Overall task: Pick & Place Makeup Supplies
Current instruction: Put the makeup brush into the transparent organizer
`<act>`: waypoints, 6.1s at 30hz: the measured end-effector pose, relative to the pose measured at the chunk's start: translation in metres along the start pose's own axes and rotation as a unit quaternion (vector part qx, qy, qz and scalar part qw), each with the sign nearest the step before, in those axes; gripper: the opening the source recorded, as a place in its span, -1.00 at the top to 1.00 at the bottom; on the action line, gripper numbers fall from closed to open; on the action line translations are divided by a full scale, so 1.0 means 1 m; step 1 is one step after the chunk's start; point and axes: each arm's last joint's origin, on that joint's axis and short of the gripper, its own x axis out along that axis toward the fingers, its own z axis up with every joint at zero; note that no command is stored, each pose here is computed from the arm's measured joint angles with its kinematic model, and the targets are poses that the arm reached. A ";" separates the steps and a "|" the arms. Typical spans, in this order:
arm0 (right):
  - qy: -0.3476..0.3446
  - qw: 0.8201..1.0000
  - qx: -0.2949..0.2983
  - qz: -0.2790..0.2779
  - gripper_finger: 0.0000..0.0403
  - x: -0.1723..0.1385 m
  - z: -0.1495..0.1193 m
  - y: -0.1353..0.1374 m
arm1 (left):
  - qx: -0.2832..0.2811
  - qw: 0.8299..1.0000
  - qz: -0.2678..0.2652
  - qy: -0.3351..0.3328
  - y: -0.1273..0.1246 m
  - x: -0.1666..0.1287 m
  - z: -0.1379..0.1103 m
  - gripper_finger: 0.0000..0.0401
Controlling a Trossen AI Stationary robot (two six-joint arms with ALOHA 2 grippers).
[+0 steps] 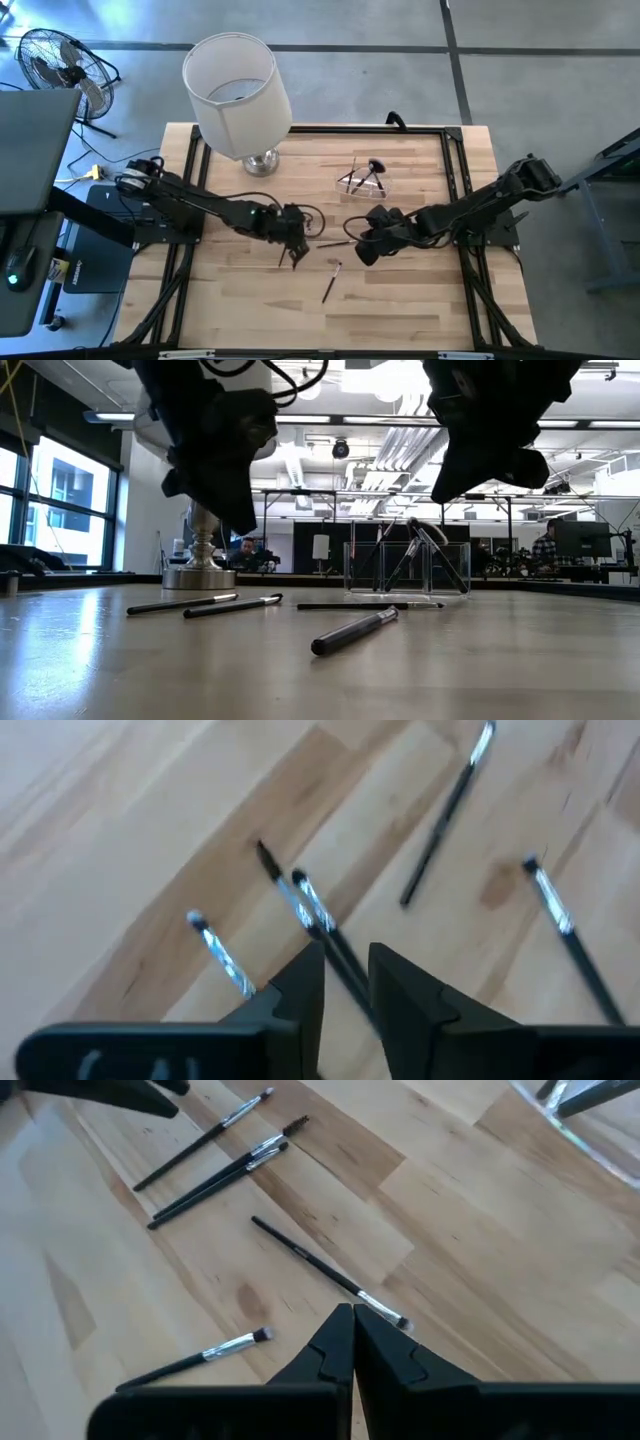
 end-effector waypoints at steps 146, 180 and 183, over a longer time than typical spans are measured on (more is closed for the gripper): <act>-0.291 0.931 -0.136 0.174 0.94 -0.031 0.051 0.044 | 0.120 0.876 -0.172 -0.434 -0.005 -0.121 0.081 0.54; -0.137 0.972 -0.149 -0.117 0.93 0.019 0.134 -0.095 | 0.055 0.929 -0.151 -0.334 0.025 -0.145 0.061 0.54; -0.119 0.976 -0.139 -0.114 0.94 0.031 0.135 -0.100 | 0.053 0.929 -0.150 -0.334 0.025 -0.145 0.061 0.54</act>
